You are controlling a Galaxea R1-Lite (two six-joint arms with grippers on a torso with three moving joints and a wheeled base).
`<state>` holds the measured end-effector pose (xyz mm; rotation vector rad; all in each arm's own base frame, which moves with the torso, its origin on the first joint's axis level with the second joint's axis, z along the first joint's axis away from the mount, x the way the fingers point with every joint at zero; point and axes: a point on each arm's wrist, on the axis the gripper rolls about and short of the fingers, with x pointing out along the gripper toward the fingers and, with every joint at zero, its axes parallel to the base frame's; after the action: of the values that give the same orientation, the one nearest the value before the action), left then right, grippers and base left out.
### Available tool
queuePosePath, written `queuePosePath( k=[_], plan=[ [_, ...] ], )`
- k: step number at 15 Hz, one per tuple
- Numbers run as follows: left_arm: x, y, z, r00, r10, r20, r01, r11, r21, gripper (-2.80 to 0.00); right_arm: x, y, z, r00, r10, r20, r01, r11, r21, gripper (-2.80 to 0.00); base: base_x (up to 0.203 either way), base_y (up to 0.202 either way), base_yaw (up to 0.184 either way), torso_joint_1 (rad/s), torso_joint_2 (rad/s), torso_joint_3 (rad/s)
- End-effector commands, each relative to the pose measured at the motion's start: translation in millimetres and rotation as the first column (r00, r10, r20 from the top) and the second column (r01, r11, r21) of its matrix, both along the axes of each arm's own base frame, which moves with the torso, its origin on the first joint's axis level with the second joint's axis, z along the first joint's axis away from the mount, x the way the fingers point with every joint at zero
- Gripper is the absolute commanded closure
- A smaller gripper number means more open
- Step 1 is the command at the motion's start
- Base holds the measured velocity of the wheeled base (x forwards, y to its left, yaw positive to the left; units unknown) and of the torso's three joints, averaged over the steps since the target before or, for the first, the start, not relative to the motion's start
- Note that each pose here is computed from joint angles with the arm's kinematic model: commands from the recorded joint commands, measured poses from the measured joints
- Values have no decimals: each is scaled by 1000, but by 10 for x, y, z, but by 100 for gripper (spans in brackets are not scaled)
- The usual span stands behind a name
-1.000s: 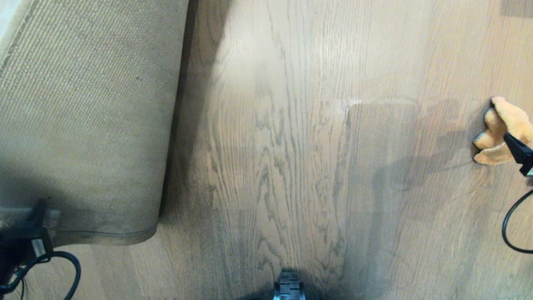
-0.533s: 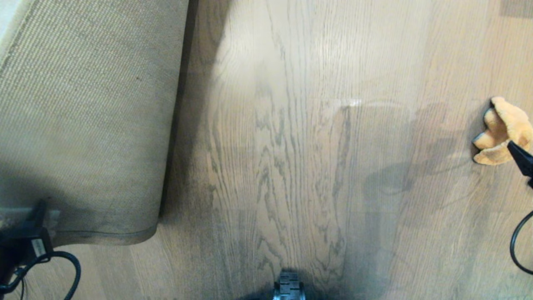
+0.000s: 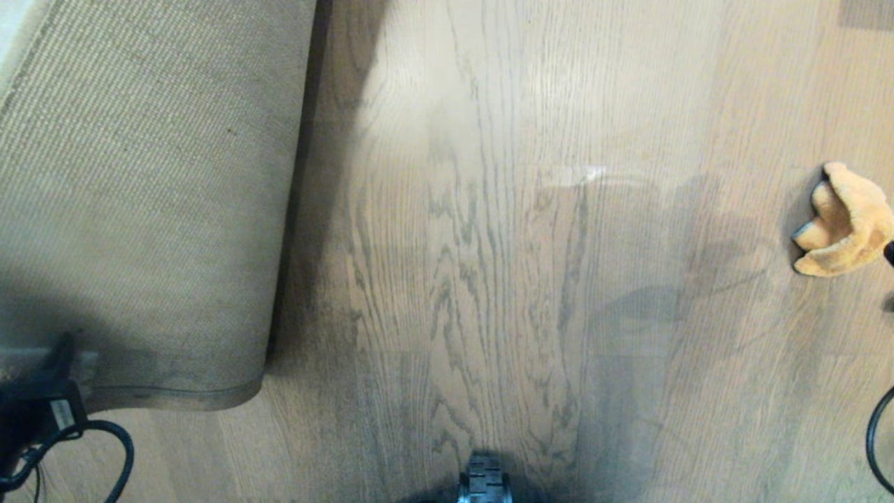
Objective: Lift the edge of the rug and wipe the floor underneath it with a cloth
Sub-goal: Put down the rag
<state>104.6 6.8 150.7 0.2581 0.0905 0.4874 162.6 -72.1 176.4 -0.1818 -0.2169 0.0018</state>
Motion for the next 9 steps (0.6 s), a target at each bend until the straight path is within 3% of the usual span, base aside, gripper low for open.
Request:
queuePosePath(
  k=[1, 9],
  plan=[
    [-10, 3, 5, 1000, 5, 7, -5, 1000, 1, 0, -228, 126, 1, 999, 37, 22, -37, 999, -15, 0, 0, 0, 0, 0, 0, 0],
    [-45, 7, 10, 1000, 19, 10, -19, 1000, 2, 0, -986, 535, -27, 993, 114, 20, -113, 992, -49, 0, 0, 0, 0, 0, 0, 0]
  ],
)
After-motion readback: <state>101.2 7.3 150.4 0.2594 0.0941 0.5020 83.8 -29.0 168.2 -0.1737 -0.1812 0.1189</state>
